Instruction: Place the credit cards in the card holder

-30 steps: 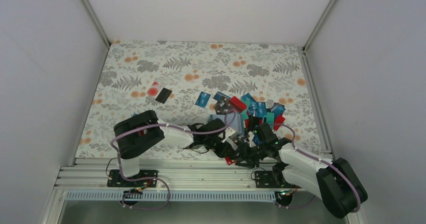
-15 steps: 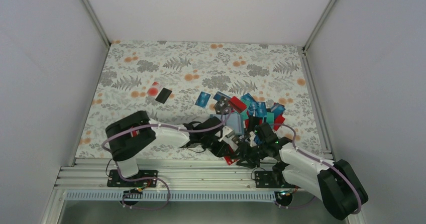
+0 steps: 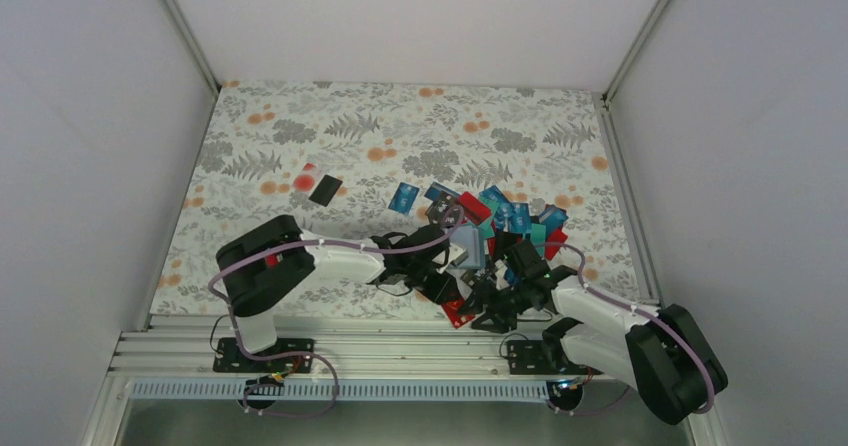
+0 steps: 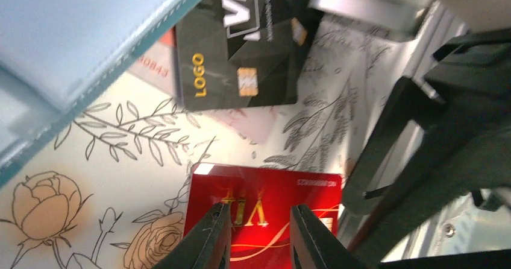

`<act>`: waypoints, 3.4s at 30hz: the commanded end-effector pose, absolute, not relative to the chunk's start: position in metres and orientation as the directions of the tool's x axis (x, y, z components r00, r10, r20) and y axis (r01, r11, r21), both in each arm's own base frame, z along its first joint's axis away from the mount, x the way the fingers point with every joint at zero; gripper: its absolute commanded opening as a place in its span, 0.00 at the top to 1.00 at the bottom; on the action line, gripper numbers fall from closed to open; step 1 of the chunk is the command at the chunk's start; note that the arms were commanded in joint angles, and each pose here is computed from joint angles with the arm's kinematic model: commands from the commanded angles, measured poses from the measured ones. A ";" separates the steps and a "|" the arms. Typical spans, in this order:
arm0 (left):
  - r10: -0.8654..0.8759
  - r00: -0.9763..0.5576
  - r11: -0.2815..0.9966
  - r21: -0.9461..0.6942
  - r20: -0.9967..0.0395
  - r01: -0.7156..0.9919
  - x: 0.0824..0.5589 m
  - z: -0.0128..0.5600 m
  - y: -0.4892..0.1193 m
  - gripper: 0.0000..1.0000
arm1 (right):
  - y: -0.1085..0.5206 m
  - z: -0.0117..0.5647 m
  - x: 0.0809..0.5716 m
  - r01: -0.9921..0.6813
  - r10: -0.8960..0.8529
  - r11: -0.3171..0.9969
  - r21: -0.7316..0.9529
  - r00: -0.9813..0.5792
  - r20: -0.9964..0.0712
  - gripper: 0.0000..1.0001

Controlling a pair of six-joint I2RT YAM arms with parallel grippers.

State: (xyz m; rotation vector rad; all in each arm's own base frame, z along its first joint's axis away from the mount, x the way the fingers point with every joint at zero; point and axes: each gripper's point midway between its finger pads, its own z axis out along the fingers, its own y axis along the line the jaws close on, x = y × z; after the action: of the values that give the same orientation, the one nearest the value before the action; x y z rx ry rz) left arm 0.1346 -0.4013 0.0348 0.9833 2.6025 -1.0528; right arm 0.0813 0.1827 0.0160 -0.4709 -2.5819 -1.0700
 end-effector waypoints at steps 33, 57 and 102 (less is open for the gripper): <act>0.513 -0.783 0.600 -0.506 -0.352 0.620 0.146 0.033 -0.387 0.74 | 0.151 -0.028 0.084 0.352 0.224 0.809 0.470 -0.925 0.307 0.43; 0.584 -0.779 0.516 -0.637 -0.228 0.573 0.094 -0.001 -0.383 0.74 | 0.166 -0.015 0.104 0.348 0.237 0.755 0.556 -0.935 0.264 0.48; 0.514 -0.833 0.550 -0.666 -0.204 0.503 0.104 -0.008 -0.381 0.75 | 0.189 0.072 0.151 0.197 0.235 0.641 0.742 -0.970 0.054 0.72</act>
State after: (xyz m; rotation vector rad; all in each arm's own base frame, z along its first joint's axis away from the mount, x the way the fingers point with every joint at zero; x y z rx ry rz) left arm 0.1187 -0.4021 0.0220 0.9291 2.6320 -1.2569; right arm 0.1299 0.1726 0.0452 -0.4791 -2.8537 -1.0905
